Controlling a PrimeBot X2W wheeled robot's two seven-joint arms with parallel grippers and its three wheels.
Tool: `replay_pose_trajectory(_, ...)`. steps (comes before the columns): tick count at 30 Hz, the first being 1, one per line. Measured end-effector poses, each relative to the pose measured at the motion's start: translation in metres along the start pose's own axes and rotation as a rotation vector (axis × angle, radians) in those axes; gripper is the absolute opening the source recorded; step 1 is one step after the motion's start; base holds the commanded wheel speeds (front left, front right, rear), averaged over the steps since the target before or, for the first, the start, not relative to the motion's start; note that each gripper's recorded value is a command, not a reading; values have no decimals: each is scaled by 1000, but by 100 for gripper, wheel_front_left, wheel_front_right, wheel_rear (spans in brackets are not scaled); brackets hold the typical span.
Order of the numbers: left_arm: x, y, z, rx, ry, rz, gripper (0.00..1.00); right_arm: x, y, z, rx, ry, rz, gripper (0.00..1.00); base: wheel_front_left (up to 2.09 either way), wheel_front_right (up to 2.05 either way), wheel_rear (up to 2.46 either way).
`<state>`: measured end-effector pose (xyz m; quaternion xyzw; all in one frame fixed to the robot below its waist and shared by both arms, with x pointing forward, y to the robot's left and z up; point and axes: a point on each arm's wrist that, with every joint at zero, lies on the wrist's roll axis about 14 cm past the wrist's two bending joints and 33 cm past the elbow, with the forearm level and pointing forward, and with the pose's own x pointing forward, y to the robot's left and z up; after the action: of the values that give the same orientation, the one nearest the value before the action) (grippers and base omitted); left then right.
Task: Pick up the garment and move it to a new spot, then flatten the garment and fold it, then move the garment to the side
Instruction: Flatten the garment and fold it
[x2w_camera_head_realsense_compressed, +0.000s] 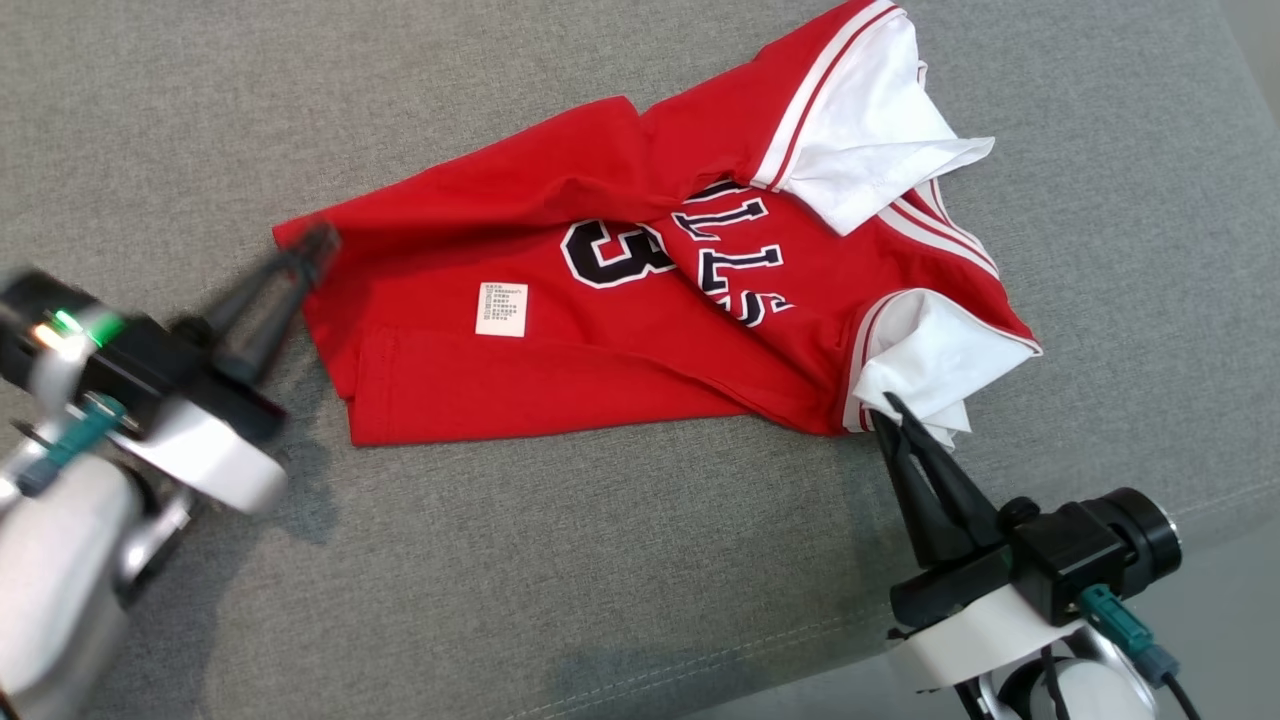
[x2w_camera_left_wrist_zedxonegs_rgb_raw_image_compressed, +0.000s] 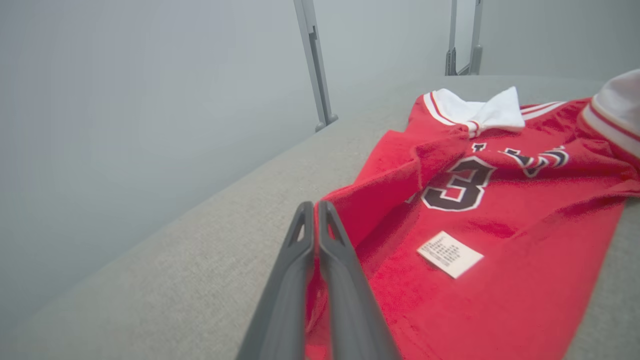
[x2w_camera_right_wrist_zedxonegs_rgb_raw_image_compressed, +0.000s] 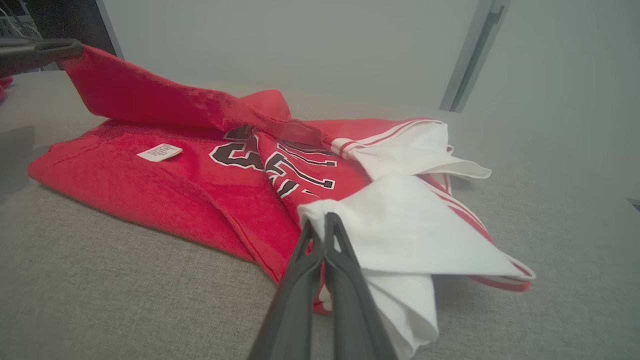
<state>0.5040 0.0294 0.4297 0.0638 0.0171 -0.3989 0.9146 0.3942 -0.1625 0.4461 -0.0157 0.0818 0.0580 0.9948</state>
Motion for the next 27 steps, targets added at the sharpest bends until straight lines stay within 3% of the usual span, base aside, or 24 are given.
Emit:
replay_pose_trajectory(4, 8, 45, 34, 64, -83, 82, 0, -2, 9, -7, 18, 18, 23, 0, 0, 0, 0)
replay_pose_trajectory(5, 7, 51, 28, 72, -54, 87, 40, -2, 10, -7, 20, 17, 25, 0, 0, 0, 0)
replay_pose_trajectory(6, 5, 54, 20, 72, -17, 90, 100, -3, 11, -7, 20, 19, 29, 0, 0, 0, 0)
replay_pose_trajectory(16, -11, 19, -21, -63, 87, 27, 100, 7, 16, -8, 29, 12, 50, 0, 0, 0, 0)
replay_pose_trajectory(21, -22, -13, -10, -126, 51, -37, 100, 16, 20, -4, 28, -5, 73, 0, 0, 0, 0)
replay_pose_trajectory(27, -33, -26, -16, -180, 79, -54, 100, 20, 25, 0, 33, -16, 91, 0, 0, 0, 0)
